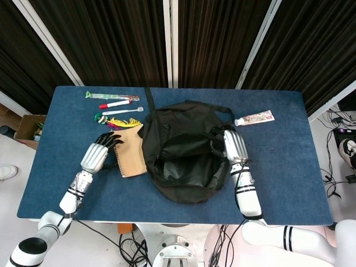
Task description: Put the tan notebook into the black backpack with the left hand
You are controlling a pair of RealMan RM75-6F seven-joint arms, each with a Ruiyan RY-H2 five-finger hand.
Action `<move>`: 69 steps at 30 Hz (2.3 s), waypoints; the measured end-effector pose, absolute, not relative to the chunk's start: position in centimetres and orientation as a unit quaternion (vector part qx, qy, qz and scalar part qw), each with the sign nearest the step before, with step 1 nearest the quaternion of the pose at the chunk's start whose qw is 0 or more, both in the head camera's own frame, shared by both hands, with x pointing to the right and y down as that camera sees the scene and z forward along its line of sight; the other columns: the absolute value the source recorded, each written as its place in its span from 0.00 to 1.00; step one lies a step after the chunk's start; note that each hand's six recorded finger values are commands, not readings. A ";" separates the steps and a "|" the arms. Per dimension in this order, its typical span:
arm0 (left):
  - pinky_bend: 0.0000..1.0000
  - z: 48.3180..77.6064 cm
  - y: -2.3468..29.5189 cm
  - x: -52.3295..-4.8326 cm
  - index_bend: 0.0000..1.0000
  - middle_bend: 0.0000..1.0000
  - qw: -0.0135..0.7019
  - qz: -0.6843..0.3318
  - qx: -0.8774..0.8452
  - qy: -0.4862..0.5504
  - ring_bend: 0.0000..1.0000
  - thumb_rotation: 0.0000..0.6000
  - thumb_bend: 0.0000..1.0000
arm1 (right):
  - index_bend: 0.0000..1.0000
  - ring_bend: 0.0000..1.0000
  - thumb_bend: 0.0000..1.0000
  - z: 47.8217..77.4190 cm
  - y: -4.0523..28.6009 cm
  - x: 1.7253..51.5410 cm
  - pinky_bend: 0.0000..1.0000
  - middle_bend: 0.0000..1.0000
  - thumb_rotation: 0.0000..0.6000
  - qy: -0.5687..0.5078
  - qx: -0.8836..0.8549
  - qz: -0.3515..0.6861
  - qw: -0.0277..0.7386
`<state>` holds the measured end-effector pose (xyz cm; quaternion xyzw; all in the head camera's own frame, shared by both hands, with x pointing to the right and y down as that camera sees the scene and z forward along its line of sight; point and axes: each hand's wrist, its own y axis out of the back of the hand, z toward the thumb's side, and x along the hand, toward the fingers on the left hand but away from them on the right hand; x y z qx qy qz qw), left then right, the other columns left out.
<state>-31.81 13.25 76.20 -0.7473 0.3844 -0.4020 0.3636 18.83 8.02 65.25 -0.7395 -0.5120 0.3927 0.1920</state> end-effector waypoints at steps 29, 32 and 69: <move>0.22 73.0 14.8 -31.4 0.68 0.55 0.486 -0.364 -0.710 0.355 0.40 1.00 0.42 | 0.72 0.38 0.58 65.2 7.7 19.2 0.24 0.59 1.00 -0.517 -0.741 0.386 0.186; 0.24 72.2 15.5 -32.1 0.70 0.58 0.498 -0.358 -0.703 0.359 0.43 1.00 0.42 | 0.72 0.38 0.58 65.2 7.7 19.1 0.24 0.59 1.00 -0.515 -0.742 0.385 0.187; 0.45 61.9 18.1 -17.9 0.73 0.69 0.693 0.012 -0.652 0.308 0.54 1.00 0.40 | 0.72 0.38 0.58 62.5 4.0 15.0 0.24 0.59 1.00 -0.551 -0.753 0.331 0.144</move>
